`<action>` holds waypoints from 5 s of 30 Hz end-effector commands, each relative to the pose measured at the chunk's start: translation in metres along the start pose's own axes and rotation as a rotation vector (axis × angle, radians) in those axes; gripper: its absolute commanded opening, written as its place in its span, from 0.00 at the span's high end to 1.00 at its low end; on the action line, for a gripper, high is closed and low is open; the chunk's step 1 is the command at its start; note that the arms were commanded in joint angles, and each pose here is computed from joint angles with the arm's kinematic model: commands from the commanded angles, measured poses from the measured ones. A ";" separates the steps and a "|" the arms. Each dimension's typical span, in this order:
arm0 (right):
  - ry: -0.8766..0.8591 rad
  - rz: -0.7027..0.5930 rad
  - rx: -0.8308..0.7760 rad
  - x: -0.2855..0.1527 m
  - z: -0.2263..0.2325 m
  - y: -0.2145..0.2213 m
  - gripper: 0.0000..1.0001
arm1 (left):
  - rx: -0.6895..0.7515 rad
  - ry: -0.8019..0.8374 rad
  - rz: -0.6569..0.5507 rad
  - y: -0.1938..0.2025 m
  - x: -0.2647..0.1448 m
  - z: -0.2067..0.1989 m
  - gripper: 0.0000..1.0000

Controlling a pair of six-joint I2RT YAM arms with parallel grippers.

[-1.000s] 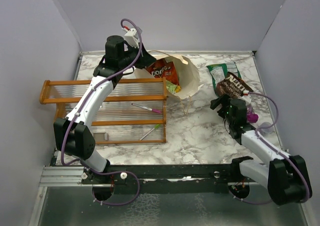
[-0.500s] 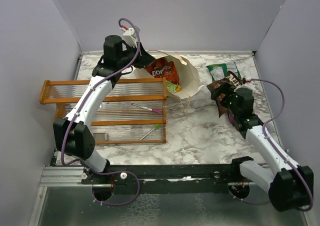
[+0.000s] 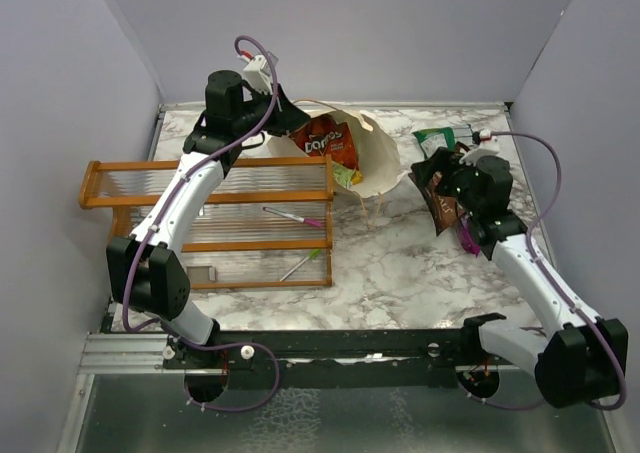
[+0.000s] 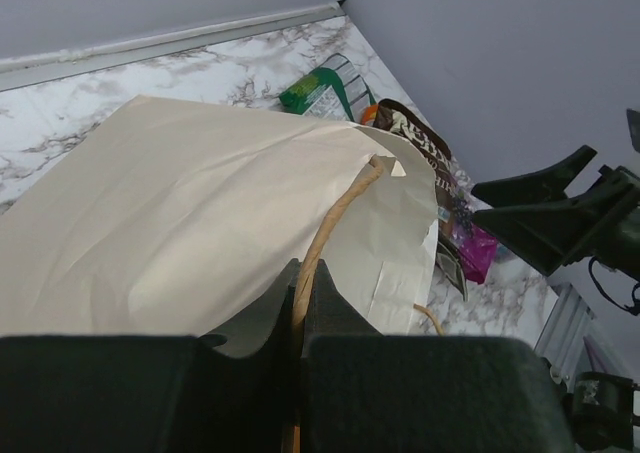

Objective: Take the snacks out of the paper bag
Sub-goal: Adjust the snack at the center of the board, then take out the snack from the paper bag.

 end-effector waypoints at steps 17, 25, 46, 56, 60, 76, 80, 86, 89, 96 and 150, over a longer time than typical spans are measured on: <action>0.000 0.313 0.145 0.071 -0.042 0.093 0.20 | 0.021 0.040 -0.028 -0.007 -0.009 -0.010 1.00; 0.179 0.404 0.188 0.079 -0.084 0.113 0.11 | 0.017 0.052 -0.025 -0.008 -0.009 -0.011 1.00; -0.287 0.090 0.014 0.009 -0.005 0.008 0.15 | 0.089 0.330 -0.023 0.005 -0.012 -0.042 1.00; -0.536 -0.116 -0.359 -0.014 0.099 -0.011 0.17 | 0.191 0.251 0.038 0.030 0.004 -0.061 1.00; -0.520 -0.224 -0.485 -0.009 0.114 -0.010 0.22 | 0.192 0.248 0.055 0.035 0.008 -0.063 1.00; -0.480 -0.415 -0.981 0.070 0.120 0.025 0.42 | 0.195 0.215 0.050 0.033 0.009 -0.061 1.00; -0.458 -0.435 -1.039 0.095 0.125 0.028 0.41 | 0.188 0.217 0.057 0.035 0.011 -0.060 1.00; -0.389 -0.446 -1.017 0.121 0.130 0.021 0.39 | 0.180 0.221 0.059 0.034 0.010 -0.061 1.00; -0.392 -0.462 -1.006 0.132 0.136 0.020 0.38 | 0.183 0.223 0.053 0.033 0.009 -0.062 1.00; -0.374 -0.492 -1.011 0.162 0.148 0.012 0.38 | 0.185 0.220 0.041 0.029 0.005 -0.062 1.00; -0.351 -0.355 -0.866 0.074 0.104 0.043 0.99 | 0.131 0.172 0.018 0.022 0.005 -0.047 1.00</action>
Point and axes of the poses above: each gripper's point midway between its finger pads, its own x axis out along the fingers, its own z axis along the line the jaws close on, y = z × x, the point moved 8 cm from there along -x, back along the fingers, and after that the axes turned 10 degrees about -x, right-handed, at the moved point
